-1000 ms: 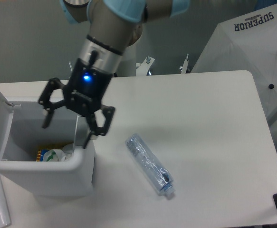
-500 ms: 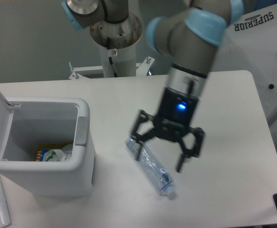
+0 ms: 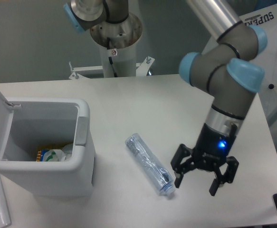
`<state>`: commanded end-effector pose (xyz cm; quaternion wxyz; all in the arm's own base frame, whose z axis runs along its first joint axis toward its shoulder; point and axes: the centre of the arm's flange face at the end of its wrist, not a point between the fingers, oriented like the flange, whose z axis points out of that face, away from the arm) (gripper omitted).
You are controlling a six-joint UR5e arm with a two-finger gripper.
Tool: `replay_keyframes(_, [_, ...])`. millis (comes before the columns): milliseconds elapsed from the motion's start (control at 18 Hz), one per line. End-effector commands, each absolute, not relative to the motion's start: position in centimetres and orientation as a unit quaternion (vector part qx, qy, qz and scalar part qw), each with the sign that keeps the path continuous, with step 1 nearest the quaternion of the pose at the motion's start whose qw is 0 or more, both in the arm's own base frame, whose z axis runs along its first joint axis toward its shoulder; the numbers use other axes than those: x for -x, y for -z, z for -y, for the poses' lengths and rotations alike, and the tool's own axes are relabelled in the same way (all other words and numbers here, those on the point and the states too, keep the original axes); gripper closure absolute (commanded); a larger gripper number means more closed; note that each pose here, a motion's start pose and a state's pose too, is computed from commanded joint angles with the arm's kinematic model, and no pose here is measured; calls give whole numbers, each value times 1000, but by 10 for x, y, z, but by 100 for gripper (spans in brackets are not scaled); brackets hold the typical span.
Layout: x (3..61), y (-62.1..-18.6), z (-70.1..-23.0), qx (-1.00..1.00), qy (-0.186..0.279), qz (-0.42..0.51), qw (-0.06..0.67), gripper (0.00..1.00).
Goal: Place the trash in the trash can
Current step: 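Move the gripper to the cap end of the water bottle, then lower the gripper and close on the bottle's cap end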
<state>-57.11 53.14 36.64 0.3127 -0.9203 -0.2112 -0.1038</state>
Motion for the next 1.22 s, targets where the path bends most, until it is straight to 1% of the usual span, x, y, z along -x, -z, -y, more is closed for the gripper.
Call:
replay_keyframes(111, [575,-355,-535,927,111,221,282,0])
replay_keyframes(278, [567,-334,-545,937,127,228,233,0])
replay_keyframes(389, [552,-317,-560,949,121,222,191,0])
replay_keyframes(500, [544,-303,-574,953,119,221,168,0])
replay_keyframes(667, [546,-286,-577,955,122,222,155,0])
replay_keyframes(889, [537,-258,-566,964,126,226,56,0])
replay_keyframes(1056, [535,-251,-565,965,127,227,43,0])
replay_keyframes(1111, [536,-243,-567,964,128,230,39,0])
replay_keyframes(1222, [537,-235,-570,966,118,228,27,0])
